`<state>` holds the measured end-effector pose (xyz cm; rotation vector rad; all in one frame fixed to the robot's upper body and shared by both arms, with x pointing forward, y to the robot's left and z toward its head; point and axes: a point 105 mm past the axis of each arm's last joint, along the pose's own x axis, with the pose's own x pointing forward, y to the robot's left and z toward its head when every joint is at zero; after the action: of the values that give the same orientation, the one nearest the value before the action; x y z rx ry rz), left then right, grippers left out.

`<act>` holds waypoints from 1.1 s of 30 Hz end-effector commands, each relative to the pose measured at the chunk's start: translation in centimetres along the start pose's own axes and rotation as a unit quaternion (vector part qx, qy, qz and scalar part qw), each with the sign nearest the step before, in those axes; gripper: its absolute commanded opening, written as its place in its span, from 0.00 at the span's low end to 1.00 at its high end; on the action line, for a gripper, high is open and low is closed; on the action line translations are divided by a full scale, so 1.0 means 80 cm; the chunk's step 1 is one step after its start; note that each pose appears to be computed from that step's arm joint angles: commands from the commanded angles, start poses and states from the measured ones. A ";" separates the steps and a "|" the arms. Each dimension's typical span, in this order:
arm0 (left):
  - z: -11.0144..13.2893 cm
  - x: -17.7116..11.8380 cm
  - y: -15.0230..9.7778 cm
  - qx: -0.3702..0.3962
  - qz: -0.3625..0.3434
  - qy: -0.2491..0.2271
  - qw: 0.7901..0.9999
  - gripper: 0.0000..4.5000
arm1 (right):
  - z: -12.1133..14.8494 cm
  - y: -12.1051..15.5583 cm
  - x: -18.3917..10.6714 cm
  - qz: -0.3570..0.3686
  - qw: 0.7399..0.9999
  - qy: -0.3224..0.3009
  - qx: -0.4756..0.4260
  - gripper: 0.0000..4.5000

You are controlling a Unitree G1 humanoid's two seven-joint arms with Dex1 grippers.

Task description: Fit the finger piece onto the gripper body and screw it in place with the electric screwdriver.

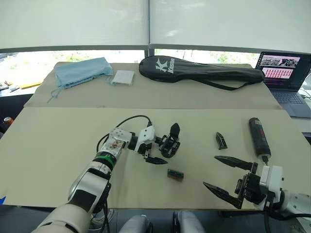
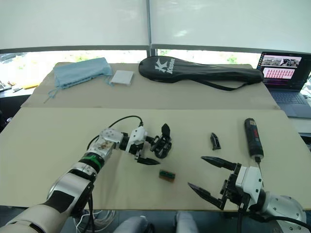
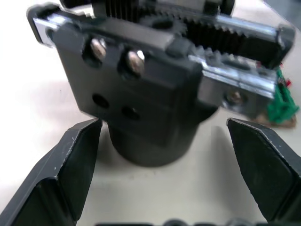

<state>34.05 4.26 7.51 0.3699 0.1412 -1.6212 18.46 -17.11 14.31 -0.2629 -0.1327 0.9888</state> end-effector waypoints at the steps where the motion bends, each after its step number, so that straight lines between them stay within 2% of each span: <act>1: 0.008 0.000 0.008 0.015 0.016 -0.011 1.000 0.99 | 0.015 -0.002 -0.002 -0.010 0.999 -0.011 -0.032 1.00; 6: 0.001 0.002 0.007 0.013 0.025 -0.008 1.000 0.99 | 0.015 -0.002 -0.004 -0.013 0.999 -0.009 -0.034 1.00; 10: 0.001 0.003 0.006 0.007 0.029 -0.020 0.999 0.74 | 0.014 0.000 -0.005 -0.015 0.999 -0.008 -0.032 1.00; 12: 0.003 0.004 0.006 0.002 0.031 -0.035 0.999 0.52 | 0.012 0.001 -0.005 -0.016 0.999 -0.007 -0.031 1.00; 19: 0.022 -0.004 0.010 0.009 0.079 -0.094 0.992 0.51 | 0.007 0.001 -0.009 -0.033 0.999 -0.007 -0.029 1.00; 25: 0.037 -0.004 -0.002 0.036 0.121 -0.088 0.988 0.51 | 0.005 0.000 -0.006 -0.038 0.999 -0.011 -0.027 1.00; 33: 0.026 0.021 -0.020 0.008 0.162 -0.054 0.985 0.51 | -0.001 0.023 -0.004 -0.026 1.000 -0.008 0.000 1.00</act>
<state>32.27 3.08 7.48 0.2861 0.0424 -1.3176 17.25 -17.02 12.48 -0.2237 -0.0955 0.9213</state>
